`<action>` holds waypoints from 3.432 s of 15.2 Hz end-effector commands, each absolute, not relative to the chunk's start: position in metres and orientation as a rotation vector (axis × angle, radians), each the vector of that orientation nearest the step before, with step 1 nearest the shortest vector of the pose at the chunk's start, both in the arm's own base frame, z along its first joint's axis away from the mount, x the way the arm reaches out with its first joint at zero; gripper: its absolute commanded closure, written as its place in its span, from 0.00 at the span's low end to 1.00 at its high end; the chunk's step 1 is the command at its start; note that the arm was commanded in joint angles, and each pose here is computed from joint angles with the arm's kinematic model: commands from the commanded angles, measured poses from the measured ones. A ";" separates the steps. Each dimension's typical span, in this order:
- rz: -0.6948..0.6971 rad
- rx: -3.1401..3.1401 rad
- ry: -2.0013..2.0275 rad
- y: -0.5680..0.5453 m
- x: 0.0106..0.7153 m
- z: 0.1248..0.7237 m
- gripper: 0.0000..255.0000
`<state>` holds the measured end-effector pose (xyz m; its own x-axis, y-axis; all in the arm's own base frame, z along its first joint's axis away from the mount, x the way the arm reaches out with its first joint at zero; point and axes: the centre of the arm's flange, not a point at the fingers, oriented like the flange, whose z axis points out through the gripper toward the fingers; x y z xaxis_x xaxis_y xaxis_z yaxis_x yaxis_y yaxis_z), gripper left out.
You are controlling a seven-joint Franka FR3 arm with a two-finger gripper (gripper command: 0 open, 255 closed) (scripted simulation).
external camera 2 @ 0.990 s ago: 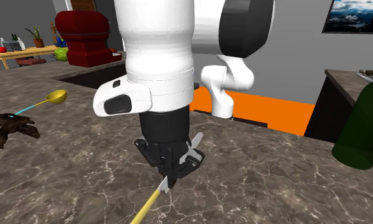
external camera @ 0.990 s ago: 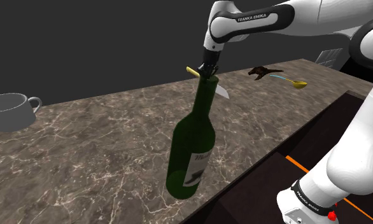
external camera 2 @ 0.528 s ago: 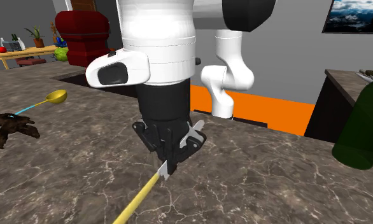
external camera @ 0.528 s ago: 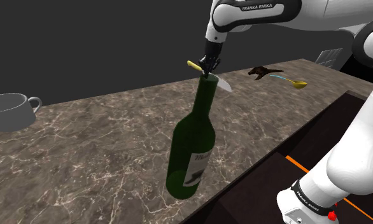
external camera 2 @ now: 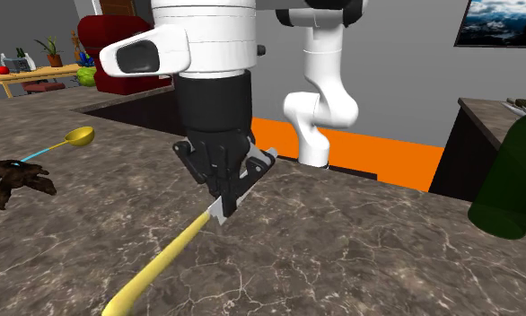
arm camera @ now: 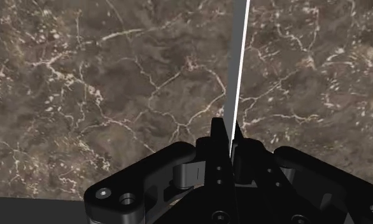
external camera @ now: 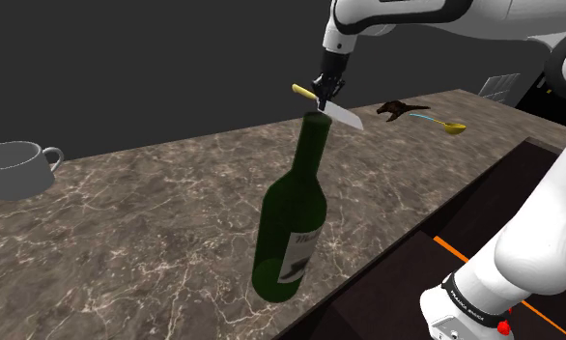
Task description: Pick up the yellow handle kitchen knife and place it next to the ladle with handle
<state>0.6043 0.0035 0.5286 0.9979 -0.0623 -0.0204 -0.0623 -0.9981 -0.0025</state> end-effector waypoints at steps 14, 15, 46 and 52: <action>0.032 -3.137 0.097 -0.176 0.518 0.528 1.00; 0.032 -3.137 0.097 -0.188 0.513 0.528 1.00; 0.032 -3.137 0.097 -0.487 0.372 0.497 1.00; 0.032 -3.137 0.097 -0.487 0.372 0.465 1.00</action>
